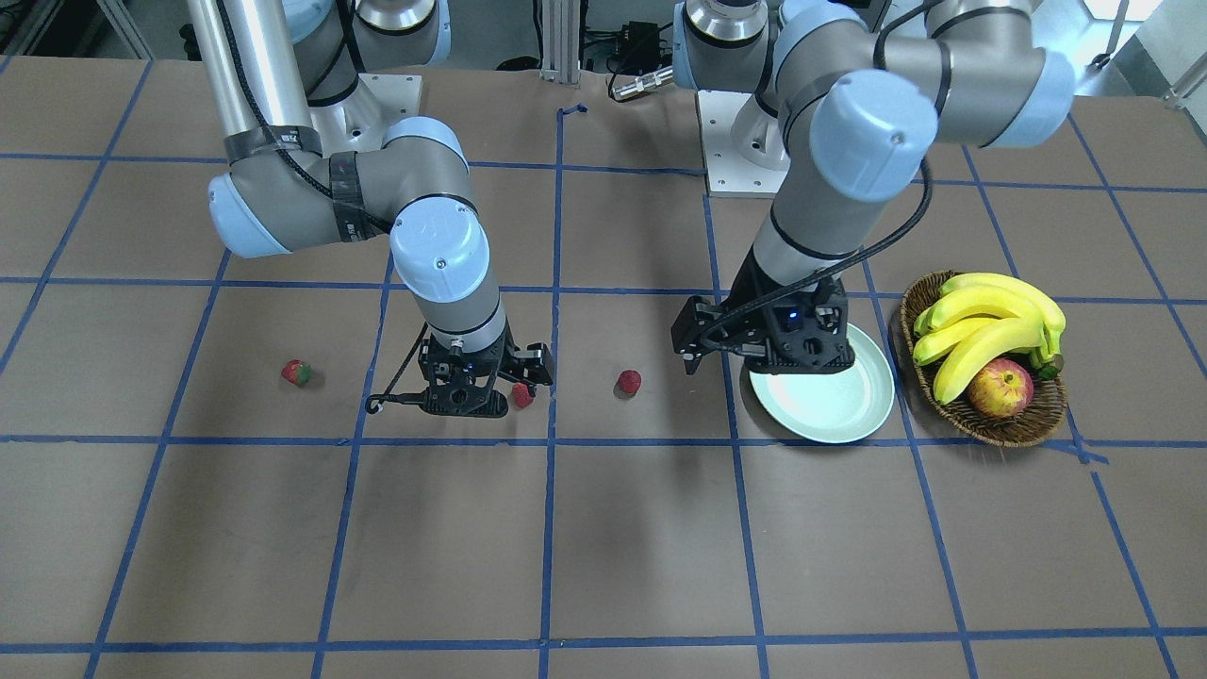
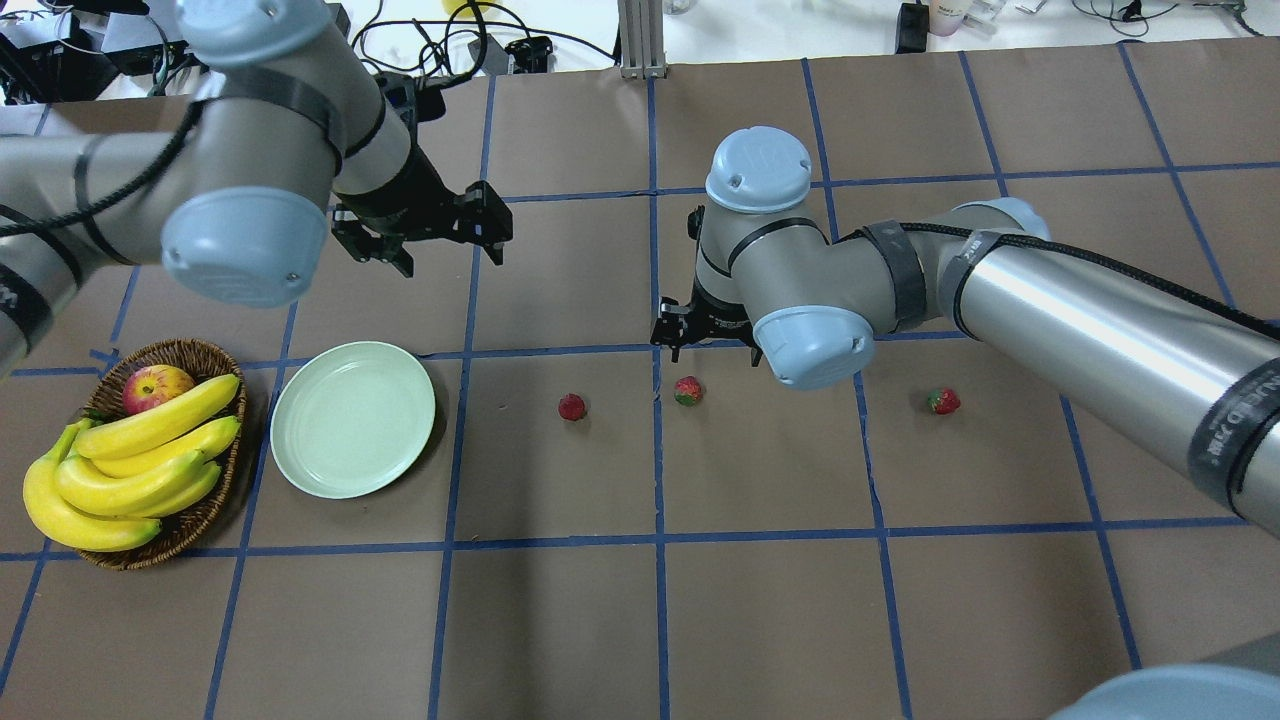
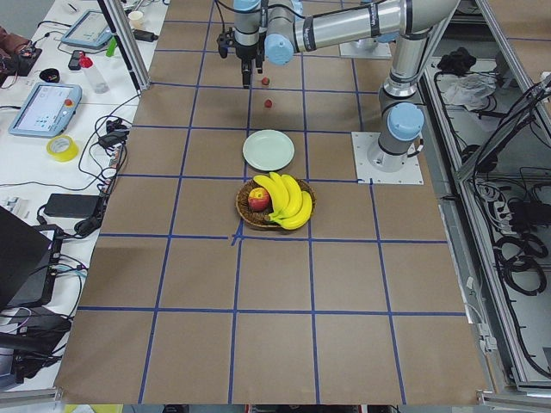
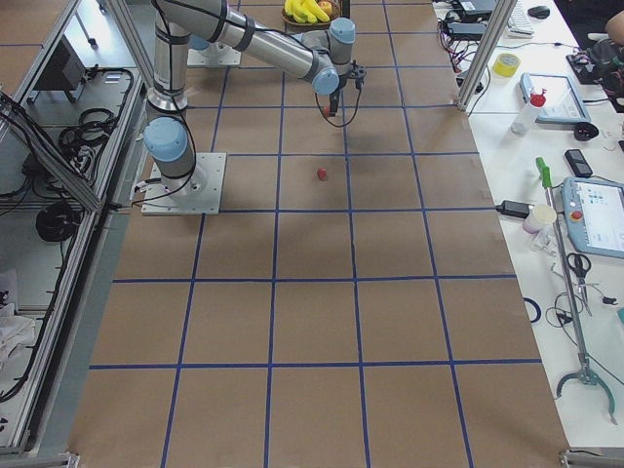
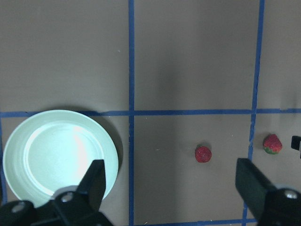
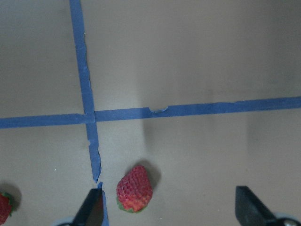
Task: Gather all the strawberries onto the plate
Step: 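Return the right gripper to the second strawberry while the left reaches forward, then grasp the set-down strawberry with the left gripper while the right grasps another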
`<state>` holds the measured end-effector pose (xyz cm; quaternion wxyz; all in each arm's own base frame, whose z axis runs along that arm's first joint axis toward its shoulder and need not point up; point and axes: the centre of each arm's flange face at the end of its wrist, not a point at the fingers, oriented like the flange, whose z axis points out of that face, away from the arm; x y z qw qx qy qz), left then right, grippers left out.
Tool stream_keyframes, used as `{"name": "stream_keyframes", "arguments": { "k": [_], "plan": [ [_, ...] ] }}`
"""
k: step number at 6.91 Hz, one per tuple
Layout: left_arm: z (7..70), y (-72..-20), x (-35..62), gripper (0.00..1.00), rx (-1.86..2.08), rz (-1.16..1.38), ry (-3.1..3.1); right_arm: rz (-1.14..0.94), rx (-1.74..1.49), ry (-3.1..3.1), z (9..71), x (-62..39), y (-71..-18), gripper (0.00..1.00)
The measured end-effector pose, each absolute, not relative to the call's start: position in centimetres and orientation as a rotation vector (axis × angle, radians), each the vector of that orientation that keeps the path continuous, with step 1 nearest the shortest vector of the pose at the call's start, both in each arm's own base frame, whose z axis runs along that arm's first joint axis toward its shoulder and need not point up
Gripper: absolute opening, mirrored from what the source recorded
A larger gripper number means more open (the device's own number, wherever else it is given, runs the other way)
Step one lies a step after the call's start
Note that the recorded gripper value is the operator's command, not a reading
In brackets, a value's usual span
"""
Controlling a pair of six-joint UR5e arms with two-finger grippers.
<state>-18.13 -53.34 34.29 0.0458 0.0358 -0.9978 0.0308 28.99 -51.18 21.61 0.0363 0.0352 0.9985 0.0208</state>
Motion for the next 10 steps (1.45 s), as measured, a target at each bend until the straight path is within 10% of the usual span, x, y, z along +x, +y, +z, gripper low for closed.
{"name": "stream_keyframes", "arguments": {
  "k": [2, 4, 6, 10],
  "plan": [
    [27.4, -52.1, -21.2, 0.99, 0.160, 0.007, -3.056, 0.119, 0.104, 3.028, 19.6, 29.7, -50.9, 0.84],
    [22.0, -51.1, -22.4, 1.00, 0.181, -0.086, -3.061, 0.156, 0.078, 3.015, 18.0, 30.5, -50.4, 0.38],
    [19.2, -49.7, -23.5, 1.00, 0.152, -0.153, -3.069, 0.184, 0.056, 3.020, 17.2, 30.5, -49.7, 0.14],
    [17.5, -48.1, -23.9, 0.86, 0.127, -0.218, -3.047, 0.126, 0.018, 3.033, 19.6, 30.6, -50.9, 0.13]
  ]
}}
